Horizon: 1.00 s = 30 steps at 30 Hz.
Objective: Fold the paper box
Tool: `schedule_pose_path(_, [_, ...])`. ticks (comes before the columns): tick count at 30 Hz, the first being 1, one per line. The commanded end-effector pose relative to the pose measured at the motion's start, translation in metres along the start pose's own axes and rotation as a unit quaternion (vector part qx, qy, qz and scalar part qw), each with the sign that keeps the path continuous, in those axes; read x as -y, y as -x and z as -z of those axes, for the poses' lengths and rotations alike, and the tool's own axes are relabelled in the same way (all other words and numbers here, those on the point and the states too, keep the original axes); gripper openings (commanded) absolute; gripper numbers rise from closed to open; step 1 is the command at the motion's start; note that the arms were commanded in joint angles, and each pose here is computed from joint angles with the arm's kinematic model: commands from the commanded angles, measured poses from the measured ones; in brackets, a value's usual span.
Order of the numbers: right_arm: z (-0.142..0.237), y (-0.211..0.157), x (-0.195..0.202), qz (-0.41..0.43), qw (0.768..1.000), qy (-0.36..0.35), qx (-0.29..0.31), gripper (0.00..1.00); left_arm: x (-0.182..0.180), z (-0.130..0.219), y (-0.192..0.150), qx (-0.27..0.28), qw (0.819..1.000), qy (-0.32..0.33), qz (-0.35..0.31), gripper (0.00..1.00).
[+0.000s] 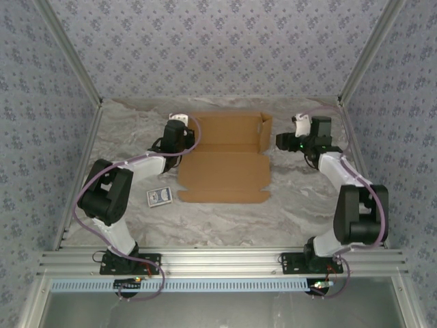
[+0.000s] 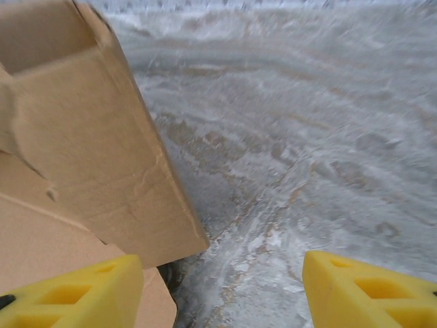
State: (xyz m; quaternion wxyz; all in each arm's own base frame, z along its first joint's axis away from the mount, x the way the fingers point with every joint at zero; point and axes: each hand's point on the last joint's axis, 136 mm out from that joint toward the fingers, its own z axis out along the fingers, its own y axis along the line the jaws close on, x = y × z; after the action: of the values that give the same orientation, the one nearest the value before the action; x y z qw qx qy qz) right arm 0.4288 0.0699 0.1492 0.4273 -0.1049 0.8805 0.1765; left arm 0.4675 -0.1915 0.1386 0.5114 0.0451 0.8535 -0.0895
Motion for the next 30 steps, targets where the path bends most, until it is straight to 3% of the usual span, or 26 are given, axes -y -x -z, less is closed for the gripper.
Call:
schedule_pose_path(1, [-0.015,0.017,-0.013,0.007,0.999,0.043,0.008,0.63,0.007,0.013,0.037,0.041,0.999,-0.017,0.012,0.0])
schedule_pose_path(18, [-0.066,0.041,-0.052,0.063,0.991,0.121,0.002,0.51,0.01,0.012,0.037,0.042,0.999,-0.024,0.01,0.0])
schedule_pose_path(26, [-0.087,0.049,-0.052,0.089,0.994,0.067,-0.001,0.49,0.012,0.012,0.037,0.041,0.999,-0.029,0.009,0.0])
schedule_pose_path(30, [-0.094,0.055,-0.05,0.096,0.995,0.037,0.008,0.43,0.012,0.012,0.036,0.04,0.999,-0.03,0.009,0.0])
